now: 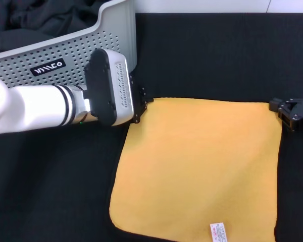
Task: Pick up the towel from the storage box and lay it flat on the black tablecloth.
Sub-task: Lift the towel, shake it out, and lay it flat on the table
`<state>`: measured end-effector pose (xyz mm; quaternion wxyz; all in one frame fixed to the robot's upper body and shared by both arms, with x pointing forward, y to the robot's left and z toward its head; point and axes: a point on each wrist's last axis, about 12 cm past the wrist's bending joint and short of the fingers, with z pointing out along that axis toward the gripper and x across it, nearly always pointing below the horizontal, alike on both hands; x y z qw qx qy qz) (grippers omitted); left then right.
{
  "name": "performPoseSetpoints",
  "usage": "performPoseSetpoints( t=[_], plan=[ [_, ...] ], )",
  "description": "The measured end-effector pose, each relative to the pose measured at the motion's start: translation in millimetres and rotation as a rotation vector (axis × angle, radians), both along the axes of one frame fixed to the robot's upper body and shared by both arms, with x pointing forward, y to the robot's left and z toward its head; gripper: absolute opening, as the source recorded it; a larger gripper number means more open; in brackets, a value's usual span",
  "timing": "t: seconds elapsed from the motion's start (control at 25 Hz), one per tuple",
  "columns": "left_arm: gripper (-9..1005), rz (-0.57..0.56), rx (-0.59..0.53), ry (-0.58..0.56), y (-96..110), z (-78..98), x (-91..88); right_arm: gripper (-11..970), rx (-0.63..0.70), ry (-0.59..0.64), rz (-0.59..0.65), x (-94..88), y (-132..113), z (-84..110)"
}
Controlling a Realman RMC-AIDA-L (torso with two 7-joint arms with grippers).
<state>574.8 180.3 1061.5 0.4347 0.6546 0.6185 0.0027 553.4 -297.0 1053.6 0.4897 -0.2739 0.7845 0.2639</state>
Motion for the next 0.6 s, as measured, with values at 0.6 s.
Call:
performPoseSetpoints(
  t=[0.6],
  plan=[
    [176,0.088,-0.019,-0.056,-7.5,-4.8,1.2,113,0.018,0.004,-0.033,0.8,-3.0,-0.1]
  ],
)
